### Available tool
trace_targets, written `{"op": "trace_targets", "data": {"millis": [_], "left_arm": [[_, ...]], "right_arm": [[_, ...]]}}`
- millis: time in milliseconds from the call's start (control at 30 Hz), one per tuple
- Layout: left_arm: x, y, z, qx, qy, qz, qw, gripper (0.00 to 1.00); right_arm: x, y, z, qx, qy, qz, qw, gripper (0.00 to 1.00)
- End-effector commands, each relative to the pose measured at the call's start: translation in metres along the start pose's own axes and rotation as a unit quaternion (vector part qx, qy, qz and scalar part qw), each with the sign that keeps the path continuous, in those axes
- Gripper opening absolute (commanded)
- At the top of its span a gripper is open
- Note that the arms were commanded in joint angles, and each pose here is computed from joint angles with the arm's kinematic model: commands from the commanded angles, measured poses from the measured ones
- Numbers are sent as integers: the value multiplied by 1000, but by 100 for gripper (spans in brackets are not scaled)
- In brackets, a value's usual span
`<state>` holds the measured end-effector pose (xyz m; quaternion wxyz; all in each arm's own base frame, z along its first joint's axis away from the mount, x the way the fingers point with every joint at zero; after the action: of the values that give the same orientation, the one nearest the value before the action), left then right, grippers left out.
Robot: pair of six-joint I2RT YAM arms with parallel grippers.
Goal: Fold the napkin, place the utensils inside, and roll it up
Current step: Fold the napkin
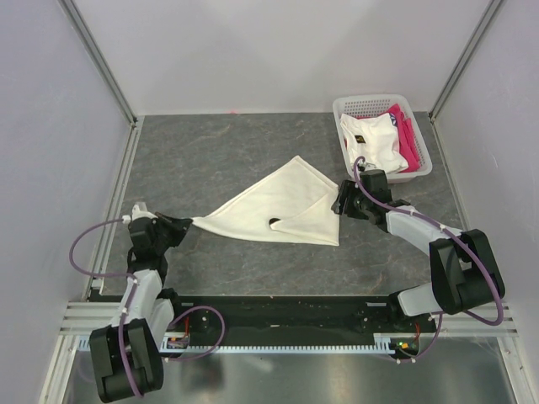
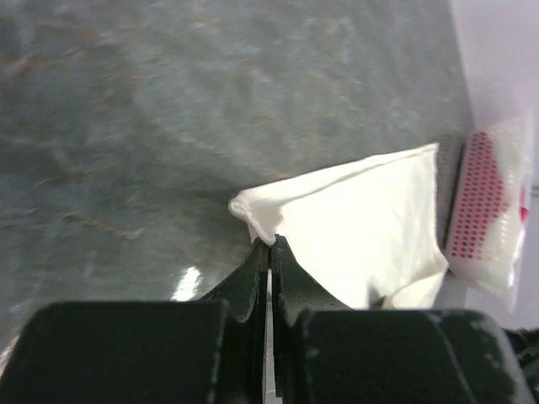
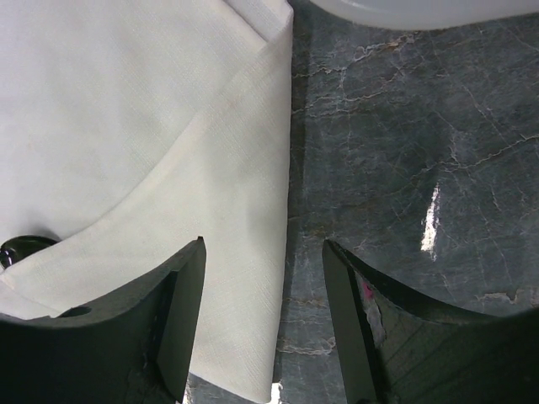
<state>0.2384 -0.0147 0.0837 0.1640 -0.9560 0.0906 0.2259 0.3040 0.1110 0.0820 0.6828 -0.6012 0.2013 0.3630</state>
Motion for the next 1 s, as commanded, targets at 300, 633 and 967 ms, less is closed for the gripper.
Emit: {"op": "trace_targets", "data": {"millis": [300, 633, 967], "left_arm": [[-1, 69, -144, 165, 226, 127, 952, 2], [17, 179, -198, 230, 327, 282, 872, 2], [27, 261, -222, 273, 377, 375, 802, 2]], "right_arm": [[-6, -9, 3, -2, -10, -27, 1000, 66], [-9, -8, 1, 4, 0, -34, 999, 66], [-13, -8, -1, 4, 9, -39, 999, 66]]}}
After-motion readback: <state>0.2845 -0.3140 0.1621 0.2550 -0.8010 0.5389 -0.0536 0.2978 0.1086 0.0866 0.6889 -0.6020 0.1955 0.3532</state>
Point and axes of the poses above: each gripper's point midway between its finger pads, its own x axis out along the fingers, its own z axis along the line the jaws close on, y = z × x, the point moved 4 cm from there along -x, back along the fingers, and after that the axes turned 14 degrees about -x, right-handed, at the moved point
